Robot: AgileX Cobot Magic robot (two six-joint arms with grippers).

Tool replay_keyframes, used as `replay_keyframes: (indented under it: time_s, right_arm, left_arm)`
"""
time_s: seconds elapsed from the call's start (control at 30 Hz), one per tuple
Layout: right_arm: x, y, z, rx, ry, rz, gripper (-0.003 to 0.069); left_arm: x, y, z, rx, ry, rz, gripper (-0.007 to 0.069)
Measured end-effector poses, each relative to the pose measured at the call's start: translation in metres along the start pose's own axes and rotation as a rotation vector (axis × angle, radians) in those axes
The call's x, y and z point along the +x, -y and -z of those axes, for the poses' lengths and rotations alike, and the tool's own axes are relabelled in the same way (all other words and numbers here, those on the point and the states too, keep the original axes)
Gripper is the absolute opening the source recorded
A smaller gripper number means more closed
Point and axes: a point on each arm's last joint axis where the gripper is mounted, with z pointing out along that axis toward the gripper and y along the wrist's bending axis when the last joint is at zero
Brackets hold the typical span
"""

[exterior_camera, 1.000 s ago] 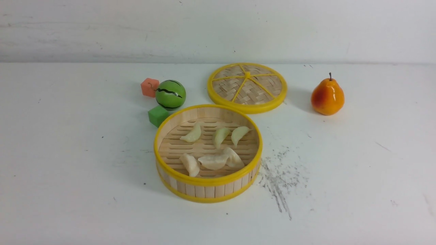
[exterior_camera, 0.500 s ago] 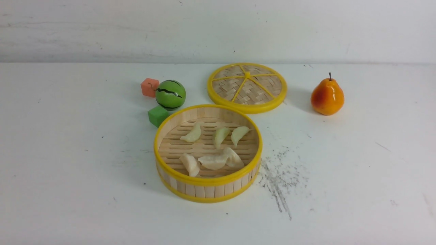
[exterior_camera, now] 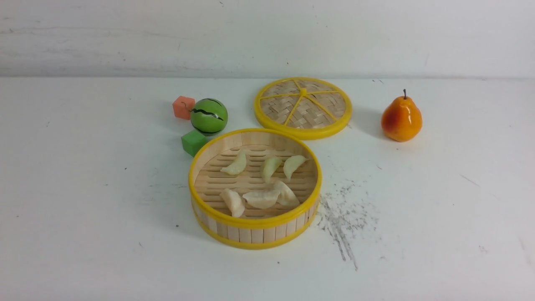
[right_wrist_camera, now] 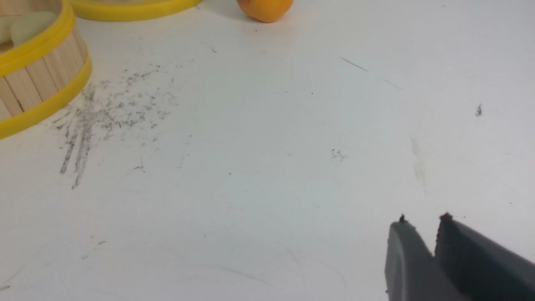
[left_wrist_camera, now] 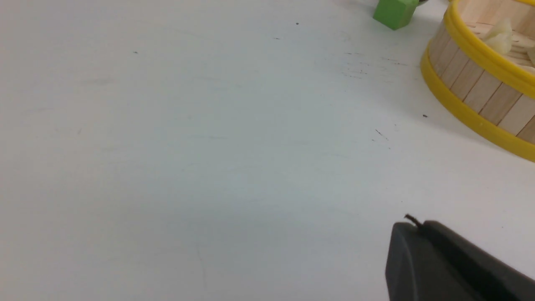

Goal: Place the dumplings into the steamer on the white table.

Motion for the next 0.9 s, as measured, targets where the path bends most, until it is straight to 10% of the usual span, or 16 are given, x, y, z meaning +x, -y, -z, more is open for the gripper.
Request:
replay_keyframes:
  time_s: [0.9]
  right_arm:
    - [0.0,0.0,0.0,0.0,0.0,0.0,0.0137]
  left_arm:
    - [0.0,0.0,0.0,0.0,0.0,0.0,-0.0003]
